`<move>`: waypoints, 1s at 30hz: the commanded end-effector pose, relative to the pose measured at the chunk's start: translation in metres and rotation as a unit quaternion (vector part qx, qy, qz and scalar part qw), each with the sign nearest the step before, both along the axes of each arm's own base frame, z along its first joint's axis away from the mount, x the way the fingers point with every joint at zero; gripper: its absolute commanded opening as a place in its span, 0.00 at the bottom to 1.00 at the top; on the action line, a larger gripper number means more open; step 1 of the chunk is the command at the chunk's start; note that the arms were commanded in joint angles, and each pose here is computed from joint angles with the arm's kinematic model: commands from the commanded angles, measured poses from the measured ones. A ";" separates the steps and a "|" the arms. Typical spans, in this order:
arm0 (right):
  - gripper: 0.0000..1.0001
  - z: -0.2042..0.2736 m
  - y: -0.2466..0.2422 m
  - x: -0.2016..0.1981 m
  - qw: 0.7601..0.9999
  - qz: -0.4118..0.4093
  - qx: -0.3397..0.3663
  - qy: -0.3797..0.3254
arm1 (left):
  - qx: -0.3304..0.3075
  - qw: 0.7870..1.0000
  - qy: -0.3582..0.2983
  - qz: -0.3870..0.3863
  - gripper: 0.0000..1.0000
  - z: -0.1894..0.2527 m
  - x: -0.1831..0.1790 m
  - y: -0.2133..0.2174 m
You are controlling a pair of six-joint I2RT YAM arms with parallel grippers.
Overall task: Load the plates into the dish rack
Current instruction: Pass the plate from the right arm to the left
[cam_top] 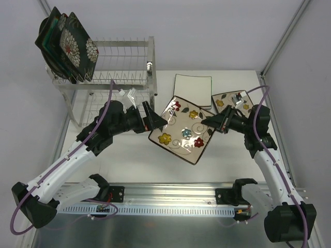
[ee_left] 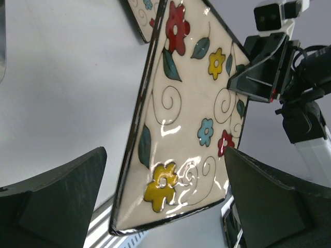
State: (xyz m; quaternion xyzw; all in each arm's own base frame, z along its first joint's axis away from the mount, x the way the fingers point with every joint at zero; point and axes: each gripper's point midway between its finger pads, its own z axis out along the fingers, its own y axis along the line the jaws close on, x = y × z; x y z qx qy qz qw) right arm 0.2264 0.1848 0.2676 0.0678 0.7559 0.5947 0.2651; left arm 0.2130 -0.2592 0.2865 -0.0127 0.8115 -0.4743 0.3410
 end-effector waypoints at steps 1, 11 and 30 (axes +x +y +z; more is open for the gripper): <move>0.00 0.071 0.014 -0.026 0.986 0.094 0.033 -0.134 | -0.012 0.999 -0.024 -0.030 0.99 0.010 -0.008 0.001; 0.01 0.081 0.026 -0.039 0.973 0.149 0.018 -0.173 | -0.012 0.996 -0.038 -0.074 0.97 0.022 -0.009 -0.008; 0.01 0.084 0.029 -0.045 0.966 0.167 0.017 -0.195 | -0.038 0.985 -0.028 -0.163 0.73 0.036 -0.025 -0.028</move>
